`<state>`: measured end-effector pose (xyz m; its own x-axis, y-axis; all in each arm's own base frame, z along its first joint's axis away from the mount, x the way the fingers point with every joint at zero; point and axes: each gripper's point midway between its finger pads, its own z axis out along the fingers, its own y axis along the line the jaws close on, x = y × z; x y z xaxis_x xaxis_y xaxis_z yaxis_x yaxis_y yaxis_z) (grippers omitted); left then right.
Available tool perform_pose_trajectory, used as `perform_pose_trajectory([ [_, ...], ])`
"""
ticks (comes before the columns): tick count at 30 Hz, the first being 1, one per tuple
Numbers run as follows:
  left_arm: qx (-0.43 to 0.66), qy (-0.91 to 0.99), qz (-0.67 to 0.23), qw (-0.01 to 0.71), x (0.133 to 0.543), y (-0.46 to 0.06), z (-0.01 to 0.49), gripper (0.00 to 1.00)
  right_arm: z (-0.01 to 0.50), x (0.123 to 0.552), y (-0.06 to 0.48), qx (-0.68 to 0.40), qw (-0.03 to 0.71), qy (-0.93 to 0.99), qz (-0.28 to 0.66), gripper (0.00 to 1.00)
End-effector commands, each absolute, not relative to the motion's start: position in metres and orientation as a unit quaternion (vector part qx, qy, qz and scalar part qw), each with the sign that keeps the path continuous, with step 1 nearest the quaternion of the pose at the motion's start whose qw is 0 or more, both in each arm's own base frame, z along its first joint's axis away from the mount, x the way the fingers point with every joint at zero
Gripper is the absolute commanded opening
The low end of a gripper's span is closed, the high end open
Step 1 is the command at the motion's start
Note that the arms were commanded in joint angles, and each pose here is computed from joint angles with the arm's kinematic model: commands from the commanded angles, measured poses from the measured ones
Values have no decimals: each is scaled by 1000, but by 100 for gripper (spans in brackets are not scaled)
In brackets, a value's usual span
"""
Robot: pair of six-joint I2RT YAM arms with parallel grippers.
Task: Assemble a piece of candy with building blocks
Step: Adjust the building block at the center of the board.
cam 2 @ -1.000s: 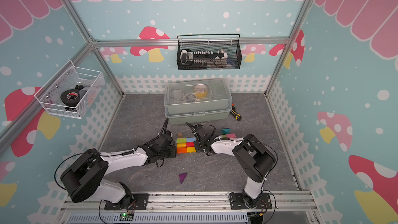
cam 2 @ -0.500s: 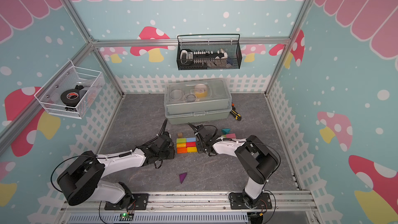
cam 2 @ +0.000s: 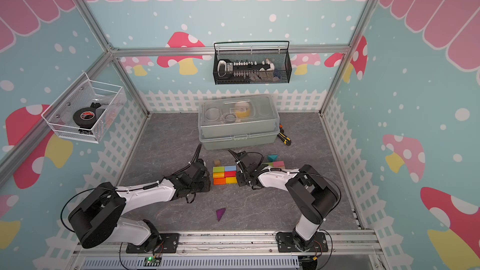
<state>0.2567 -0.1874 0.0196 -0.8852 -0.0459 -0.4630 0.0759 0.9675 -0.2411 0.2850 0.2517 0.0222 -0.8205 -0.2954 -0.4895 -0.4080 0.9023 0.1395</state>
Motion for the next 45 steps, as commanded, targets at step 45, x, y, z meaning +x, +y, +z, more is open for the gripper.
perform_pose_trajectory([
  [45,-27,976,-77,202,299,-162,-12,30,8,328,247,-182,238,952,57,37],
])
